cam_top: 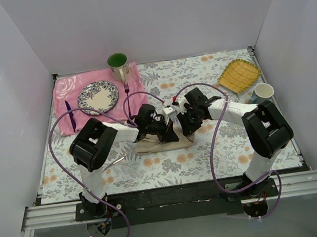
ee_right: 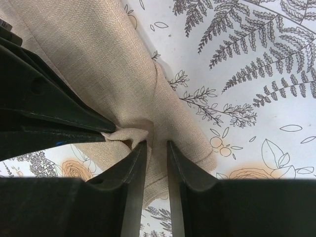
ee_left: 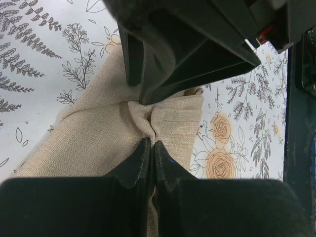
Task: Fold the napkin into a case and place the utensils inside
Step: Stuff the top corner of the smaller-rectangle-folded napkin into the folded napkin.
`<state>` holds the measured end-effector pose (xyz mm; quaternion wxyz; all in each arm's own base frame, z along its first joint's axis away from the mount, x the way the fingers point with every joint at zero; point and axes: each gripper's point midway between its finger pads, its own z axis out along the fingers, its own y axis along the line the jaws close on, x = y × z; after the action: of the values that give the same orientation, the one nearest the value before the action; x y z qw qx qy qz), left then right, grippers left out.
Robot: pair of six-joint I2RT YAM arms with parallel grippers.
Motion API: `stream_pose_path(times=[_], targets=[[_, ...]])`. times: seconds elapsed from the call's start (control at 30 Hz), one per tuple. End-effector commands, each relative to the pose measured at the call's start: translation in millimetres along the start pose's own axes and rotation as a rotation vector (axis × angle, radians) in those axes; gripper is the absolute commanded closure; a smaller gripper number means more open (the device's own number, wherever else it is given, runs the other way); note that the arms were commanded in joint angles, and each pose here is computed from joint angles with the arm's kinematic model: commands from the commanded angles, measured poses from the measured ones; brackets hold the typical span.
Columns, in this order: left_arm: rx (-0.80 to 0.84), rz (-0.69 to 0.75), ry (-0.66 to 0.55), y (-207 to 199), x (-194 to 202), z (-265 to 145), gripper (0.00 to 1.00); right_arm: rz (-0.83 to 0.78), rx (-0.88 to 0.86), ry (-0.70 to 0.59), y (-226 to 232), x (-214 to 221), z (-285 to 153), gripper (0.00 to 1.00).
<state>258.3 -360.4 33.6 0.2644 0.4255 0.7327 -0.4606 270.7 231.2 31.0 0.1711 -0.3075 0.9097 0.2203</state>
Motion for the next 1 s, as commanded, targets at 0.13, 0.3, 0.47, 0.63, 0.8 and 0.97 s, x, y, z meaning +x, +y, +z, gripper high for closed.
stream_pose_path(times=[0.13,0.3,0.47,0.63,0.8,0.97], targets=[[-0.001,0.010,-0.010,-8.1,-11.8,-3.4,1.00,-0.030,0.012,-0.071,6.6,-17.2,-13.4,0.69],[-0.004,0.006,-0.011,-6.6,-13.0,-2.2,1.00,-0.035,0.011,-0.054,8.5,-12.5,-9.5,0.70],[-0.012,0.000,-0.010,-4.9,-14.2,-2.4,1.00,-0.030,0.005,-0.033,7.8,-4.1,-1.8,0.69],[-0.008,-0.012,-0.006,-5.0,-11.9,-3.1,1.00,-0.027,0.038,0.000,-0.7,3.6,4.6,0.71],[-0.007,-0.023,-0.007,-5.6,-12.5,-4.6,1.00,-0.028,0.039,-0.011,1.4,-2.5,-0.2,0.90],[-0.008,-0.028,-0.010,-5.2,-13.3,-5.5,1.00,-0.047,0.004,-0.054,10.5,-20.9,-10.0,0.99]])
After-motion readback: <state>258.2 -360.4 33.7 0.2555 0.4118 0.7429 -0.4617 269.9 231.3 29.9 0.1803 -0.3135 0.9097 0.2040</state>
